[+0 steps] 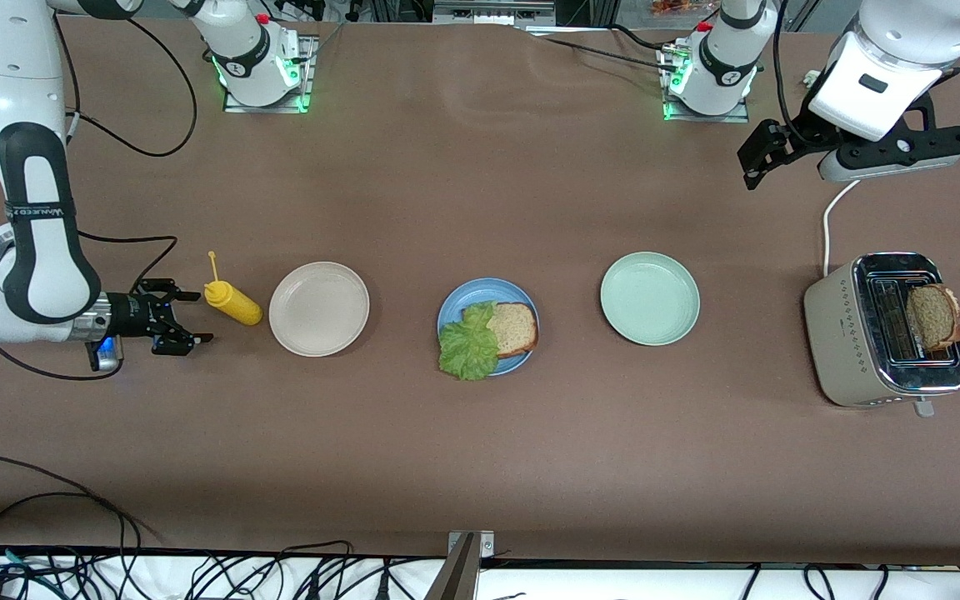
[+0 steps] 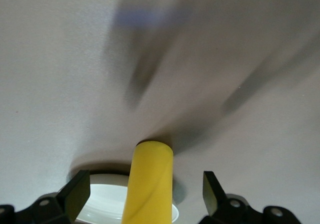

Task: Make sandwich in blue plate with both arms
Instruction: 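Grasp the mustard bottle with the right gripper while the left gripper reaches the toaster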

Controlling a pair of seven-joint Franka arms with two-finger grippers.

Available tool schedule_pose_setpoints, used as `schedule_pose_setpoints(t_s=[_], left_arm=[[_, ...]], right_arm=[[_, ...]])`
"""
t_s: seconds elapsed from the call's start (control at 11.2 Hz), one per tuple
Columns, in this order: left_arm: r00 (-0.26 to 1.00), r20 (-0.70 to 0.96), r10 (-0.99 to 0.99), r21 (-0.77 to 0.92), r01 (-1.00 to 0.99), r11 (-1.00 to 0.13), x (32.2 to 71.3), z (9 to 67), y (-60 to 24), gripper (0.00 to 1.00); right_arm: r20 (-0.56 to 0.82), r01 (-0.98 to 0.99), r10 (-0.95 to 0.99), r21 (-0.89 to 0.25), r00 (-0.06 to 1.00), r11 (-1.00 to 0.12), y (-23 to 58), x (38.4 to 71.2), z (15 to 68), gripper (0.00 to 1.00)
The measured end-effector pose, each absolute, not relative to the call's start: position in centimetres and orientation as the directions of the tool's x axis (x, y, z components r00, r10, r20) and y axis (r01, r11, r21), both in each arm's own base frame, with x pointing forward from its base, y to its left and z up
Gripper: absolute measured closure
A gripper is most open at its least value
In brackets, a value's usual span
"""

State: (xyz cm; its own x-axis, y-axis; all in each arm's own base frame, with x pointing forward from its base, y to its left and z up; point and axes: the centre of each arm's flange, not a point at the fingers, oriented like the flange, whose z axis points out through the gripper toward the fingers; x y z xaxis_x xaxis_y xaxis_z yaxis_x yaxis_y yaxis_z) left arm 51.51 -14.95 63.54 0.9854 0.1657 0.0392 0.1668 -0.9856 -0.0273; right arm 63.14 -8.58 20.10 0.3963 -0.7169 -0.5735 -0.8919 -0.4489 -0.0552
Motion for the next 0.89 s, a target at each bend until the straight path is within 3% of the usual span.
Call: schedule_pose_setpoints(t_s=[0.89], left_arm=[[0.988, 0.04, 0.15, -0.028, 0.151, -0.988, 51.3, 63.5, -15.8, 0.0]], right_arm=[[-0.59, -0.918, -0.744, 0.012, 0.313, -0.396, -3.6, 63.1, 18.6, 0.0]])
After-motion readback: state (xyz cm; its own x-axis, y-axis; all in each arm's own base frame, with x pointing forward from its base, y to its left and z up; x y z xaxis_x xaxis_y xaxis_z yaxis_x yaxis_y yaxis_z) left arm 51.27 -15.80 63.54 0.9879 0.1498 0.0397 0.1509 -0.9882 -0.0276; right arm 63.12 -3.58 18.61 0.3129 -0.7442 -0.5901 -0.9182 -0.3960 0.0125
